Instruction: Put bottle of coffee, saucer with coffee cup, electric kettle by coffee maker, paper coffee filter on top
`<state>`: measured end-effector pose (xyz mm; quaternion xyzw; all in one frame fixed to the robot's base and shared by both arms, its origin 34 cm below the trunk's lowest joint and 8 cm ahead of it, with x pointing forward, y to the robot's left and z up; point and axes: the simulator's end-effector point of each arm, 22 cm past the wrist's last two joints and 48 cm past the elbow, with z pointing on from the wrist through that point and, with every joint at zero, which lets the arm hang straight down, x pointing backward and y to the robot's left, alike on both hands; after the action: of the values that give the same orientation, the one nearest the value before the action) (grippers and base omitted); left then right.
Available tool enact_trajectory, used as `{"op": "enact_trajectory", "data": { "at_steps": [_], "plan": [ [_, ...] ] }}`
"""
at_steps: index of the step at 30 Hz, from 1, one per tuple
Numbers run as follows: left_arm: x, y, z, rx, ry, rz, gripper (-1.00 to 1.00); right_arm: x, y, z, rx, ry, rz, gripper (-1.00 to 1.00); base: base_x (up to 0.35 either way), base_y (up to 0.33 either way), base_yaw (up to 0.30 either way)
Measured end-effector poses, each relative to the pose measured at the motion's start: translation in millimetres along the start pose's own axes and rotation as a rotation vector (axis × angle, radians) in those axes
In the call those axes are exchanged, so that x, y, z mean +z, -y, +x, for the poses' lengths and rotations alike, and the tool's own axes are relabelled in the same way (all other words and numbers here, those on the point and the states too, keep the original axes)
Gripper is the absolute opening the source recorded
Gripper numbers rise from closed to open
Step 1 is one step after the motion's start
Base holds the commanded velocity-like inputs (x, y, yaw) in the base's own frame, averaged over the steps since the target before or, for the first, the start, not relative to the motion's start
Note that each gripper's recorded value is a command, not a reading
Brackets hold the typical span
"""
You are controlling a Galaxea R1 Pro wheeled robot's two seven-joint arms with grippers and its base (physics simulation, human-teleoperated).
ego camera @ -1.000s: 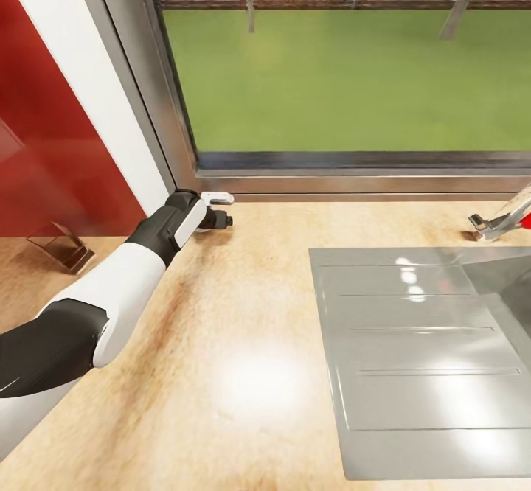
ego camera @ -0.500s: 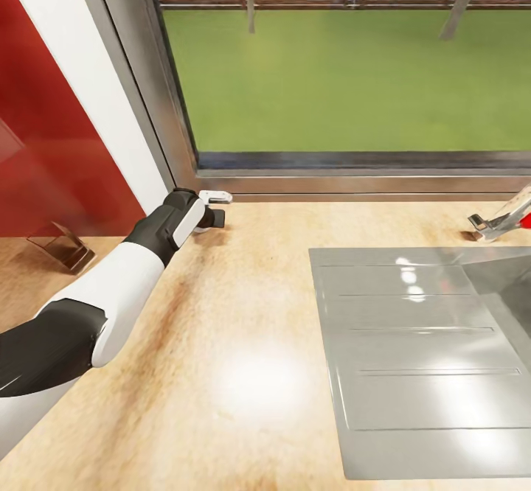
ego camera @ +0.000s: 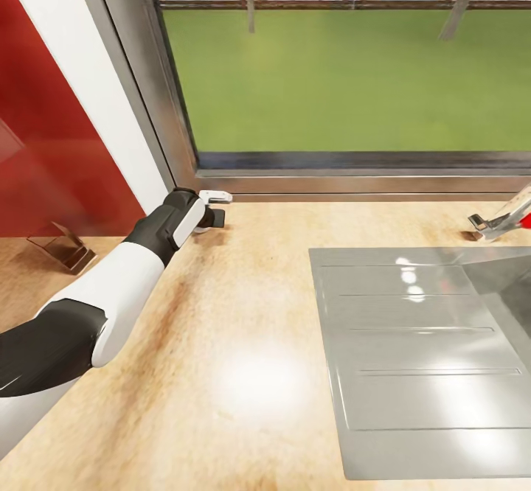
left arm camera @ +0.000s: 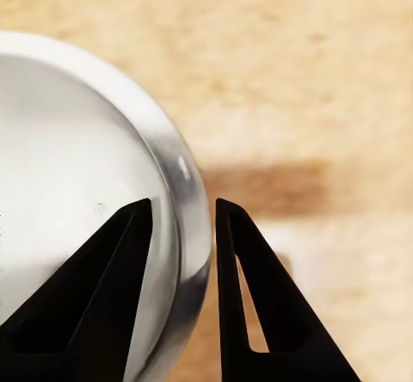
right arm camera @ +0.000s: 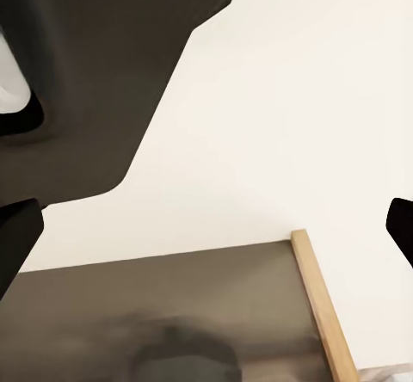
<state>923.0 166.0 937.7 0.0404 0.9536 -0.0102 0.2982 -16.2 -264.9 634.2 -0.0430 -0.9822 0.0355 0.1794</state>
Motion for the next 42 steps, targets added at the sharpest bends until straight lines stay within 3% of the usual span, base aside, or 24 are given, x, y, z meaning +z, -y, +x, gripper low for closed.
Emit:
{"op": "enact_trajectory", "data": {
  "at_steps": [42],
  "plan": [
    [-35.3, 6.2, -24.8, 0.006, 0.043, 0.012, -1.00, -1.5, -8.8, -20.2, 0.003, 0.052, -0.015, 1.00, 0.000, 0.000, 0.000]
  ]
}}
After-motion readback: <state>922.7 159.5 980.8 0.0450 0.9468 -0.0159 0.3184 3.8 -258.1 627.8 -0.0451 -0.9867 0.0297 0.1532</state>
